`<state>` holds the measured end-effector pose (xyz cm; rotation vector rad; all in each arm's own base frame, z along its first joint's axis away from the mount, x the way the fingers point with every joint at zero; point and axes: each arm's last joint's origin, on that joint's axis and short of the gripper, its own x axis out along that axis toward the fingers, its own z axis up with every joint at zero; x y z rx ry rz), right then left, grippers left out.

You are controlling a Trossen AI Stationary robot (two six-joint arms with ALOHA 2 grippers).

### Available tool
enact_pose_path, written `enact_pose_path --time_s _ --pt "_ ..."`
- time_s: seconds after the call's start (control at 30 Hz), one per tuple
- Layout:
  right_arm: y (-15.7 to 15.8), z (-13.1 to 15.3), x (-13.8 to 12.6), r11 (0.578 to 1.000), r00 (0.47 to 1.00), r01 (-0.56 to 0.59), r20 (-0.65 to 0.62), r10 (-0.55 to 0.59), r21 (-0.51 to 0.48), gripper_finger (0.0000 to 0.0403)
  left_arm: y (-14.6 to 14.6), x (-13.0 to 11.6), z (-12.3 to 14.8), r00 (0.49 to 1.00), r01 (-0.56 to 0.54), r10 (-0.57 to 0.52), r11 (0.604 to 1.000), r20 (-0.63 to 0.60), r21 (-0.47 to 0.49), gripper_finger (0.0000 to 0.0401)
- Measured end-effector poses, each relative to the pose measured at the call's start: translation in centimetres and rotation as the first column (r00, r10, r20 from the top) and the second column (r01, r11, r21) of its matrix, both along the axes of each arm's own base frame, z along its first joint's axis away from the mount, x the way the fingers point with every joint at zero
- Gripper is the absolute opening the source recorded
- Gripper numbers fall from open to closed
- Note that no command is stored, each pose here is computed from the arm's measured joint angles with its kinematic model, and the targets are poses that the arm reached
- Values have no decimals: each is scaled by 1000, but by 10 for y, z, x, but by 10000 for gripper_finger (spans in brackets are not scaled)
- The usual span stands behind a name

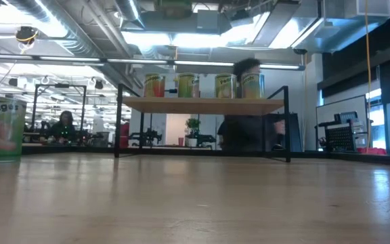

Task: Pick and place cans onto a shelf
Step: Put the canned pears on the shelf

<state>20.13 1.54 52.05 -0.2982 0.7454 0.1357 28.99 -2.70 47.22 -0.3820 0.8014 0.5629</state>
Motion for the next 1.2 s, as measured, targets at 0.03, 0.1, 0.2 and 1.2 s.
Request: enact_pose_path --time_s 0.03,0.1,0.2,1.2 --pt "0 0 0 1000 1000 0 0 0 0 0 9 0 1 1000 -27 27 1000 1 3 0" --pt "0 0 0 1000 1000 0 0 0 1 0 26 0 1 998 -60 60 998 -6 5 0" --pt "0 0 0 1000 1000 0 0 0 1 0 52 -1 -1 994 -101 101 995 -33 8 0" --pt "0 0 0 1000 1000 0 0 0 1 0 169 -15 -50 949 -218 196 974 -249 -64 0"
